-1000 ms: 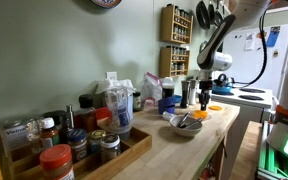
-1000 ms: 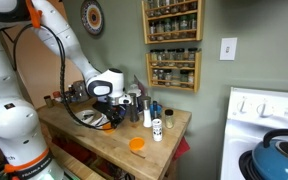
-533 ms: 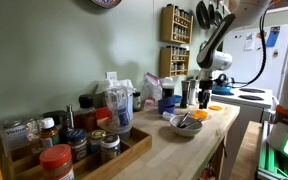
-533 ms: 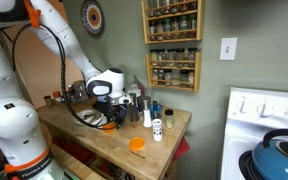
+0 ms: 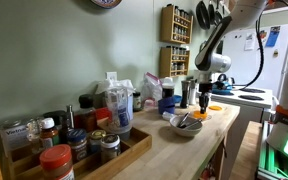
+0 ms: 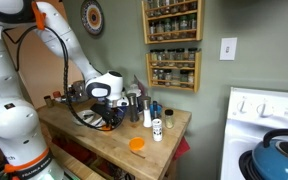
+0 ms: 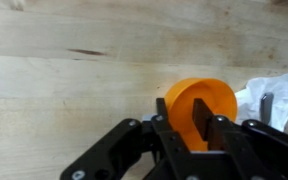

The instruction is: Pick up the orange bowl and put it in the blue stacked bowl

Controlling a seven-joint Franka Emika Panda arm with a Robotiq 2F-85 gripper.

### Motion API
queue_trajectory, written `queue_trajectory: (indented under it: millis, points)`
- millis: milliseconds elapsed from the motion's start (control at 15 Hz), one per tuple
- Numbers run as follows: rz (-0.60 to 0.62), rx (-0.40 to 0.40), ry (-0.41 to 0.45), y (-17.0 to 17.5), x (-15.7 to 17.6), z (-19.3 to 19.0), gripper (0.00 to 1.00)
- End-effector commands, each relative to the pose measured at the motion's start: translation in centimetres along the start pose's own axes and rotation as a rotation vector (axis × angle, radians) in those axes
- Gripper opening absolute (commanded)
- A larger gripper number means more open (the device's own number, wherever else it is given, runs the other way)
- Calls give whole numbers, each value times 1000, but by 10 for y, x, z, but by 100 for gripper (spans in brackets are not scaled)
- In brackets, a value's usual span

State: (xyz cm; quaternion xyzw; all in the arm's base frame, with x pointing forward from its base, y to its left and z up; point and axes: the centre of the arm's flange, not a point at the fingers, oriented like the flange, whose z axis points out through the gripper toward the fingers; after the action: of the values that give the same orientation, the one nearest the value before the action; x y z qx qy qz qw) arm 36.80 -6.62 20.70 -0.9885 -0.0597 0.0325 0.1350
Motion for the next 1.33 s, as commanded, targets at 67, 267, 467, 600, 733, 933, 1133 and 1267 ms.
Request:
queue_trajectory:
  millis: [67, 267, 467, 600, 733, 933, 1133, 1267]
  points:
    - [-4, 14, 6, 3, 1, 2, 0]
    - [3, 10, 7, 4, 2, -2, 0]
    - [1, 5, 40, -6, 0, -36, 1]
    - [-31, 9, 70, -21, 2, -58, 1]
    - [-90, 23, 84, -46, 5, -70, 1]
    - [-199, 74, 87, -83, 0, -88, 1]
    - [-293, 117, 94, -115, 1, -99, 1]
    - [-264, 88, 87, -107, 12, -95, 4]
